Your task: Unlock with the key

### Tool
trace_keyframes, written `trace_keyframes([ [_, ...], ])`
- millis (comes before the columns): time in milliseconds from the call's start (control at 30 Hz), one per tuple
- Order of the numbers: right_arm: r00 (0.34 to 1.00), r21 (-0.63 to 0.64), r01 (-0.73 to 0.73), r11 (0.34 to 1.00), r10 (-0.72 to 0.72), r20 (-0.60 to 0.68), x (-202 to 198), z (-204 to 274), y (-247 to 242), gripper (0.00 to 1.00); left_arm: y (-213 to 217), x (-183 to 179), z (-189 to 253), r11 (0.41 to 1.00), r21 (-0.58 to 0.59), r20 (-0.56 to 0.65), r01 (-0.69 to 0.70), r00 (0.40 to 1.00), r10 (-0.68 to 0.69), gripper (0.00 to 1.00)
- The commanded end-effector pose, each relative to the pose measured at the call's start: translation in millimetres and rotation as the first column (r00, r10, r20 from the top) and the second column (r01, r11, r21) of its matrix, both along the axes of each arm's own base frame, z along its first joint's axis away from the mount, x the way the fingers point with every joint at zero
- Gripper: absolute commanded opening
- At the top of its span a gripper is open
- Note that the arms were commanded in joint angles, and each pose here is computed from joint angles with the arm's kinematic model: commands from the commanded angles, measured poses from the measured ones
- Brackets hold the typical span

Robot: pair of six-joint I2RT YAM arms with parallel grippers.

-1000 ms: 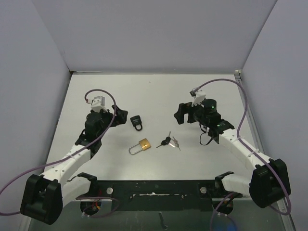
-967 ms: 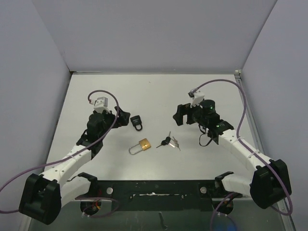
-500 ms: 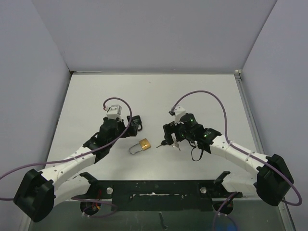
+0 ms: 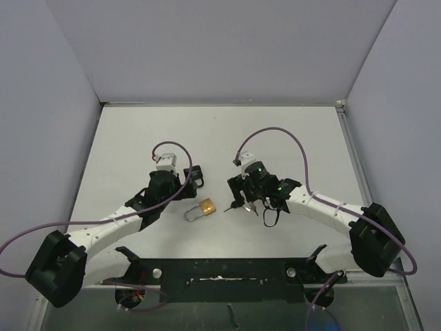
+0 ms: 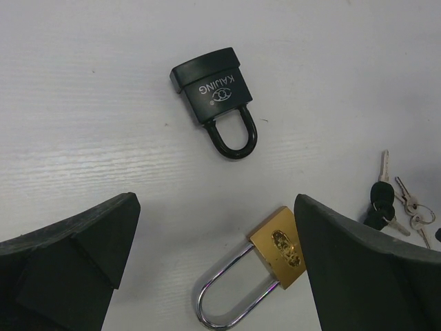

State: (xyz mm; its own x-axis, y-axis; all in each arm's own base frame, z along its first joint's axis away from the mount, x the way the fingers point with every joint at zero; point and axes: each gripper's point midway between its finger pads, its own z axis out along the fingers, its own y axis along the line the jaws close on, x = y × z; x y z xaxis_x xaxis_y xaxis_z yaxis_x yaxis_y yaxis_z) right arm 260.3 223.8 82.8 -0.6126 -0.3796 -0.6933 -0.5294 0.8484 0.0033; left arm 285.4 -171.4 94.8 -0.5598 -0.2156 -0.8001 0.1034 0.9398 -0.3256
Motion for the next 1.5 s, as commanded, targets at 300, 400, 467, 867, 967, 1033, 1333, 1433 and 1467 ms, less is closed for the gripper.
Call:
trace_keyframes([
  [300,0.993,-0.006,-0.107,0.994,0.106,-0.048,-13.4,-5.0,28.5,0.54,-12.8,11.7,23.2,0.998,-0.063,0.049,0.001,0.999,0.002,0.96],
  [400,0.992,-0.051,-0.114,0.992,0.111,-0.058,-18.1,-15.5,25.8,0.53,-9.5,9.8,23.5,0.998,-0.061,0.055,-0.007,0.998,0.011,0.96],
  [467,0.992,-0.068,-0.112,0.991,0.108,-0.06,-19.6,-19.1,23.3,0.52,-8.3,9.7,24.3,0.998,-0.061,0.059,-0.011,0.998,0.015,0.96],
  [867,0.99,-0.096,-0.13,0.987,0.124,-0.059,-13.5,-24.6,27.2,0.47,-11.2,11.0,24.0,0.998,-0.061,0.058,-0.001,0.998,0.005,0.96],
  [967,0.99,-0.108,-0.132,0.985,0.125,-0.068,-13.1,-27.8,26.6,0.46,-11.0,11.5,24.4,0.998,-0.057,0.059,-0.001,0.998,0.004,0.96],
  [1033,0.989,-0.115,-0.134,0.984,0.127,-0.073,-14.2,-30.4,25.5,0.44,-10.8,11.5,24.5,0.998,-0.057,0.059,-0.002,0.998,0.006,0.96],
  [1333,0.989,-0.135,-0.138,0.981,0.129,-0.076,-11.7,-37.8,25.3,0.4,-10.3,10.2,21.4,0.998,-0.064,0.055,-0.006,0.998,0.01,0.96],
  [1433,0.989,-0.138,-0.138,0.981,0.129,-0.076,-9.9,-40.7,26.8,0.39,-9.9,9.5,20.5,0.998,-0.063,0.053,-0.007,0.999,0.011,0.96],
  [1467,0.989,-0.142,-0.137,0.98,0.127,-0.075,-8.8,-41.5,27.0,0.39,-9.5,9.6,20.7,0.998,-0.063,0.054,-0.009,0.998,0.012,0.96],
])
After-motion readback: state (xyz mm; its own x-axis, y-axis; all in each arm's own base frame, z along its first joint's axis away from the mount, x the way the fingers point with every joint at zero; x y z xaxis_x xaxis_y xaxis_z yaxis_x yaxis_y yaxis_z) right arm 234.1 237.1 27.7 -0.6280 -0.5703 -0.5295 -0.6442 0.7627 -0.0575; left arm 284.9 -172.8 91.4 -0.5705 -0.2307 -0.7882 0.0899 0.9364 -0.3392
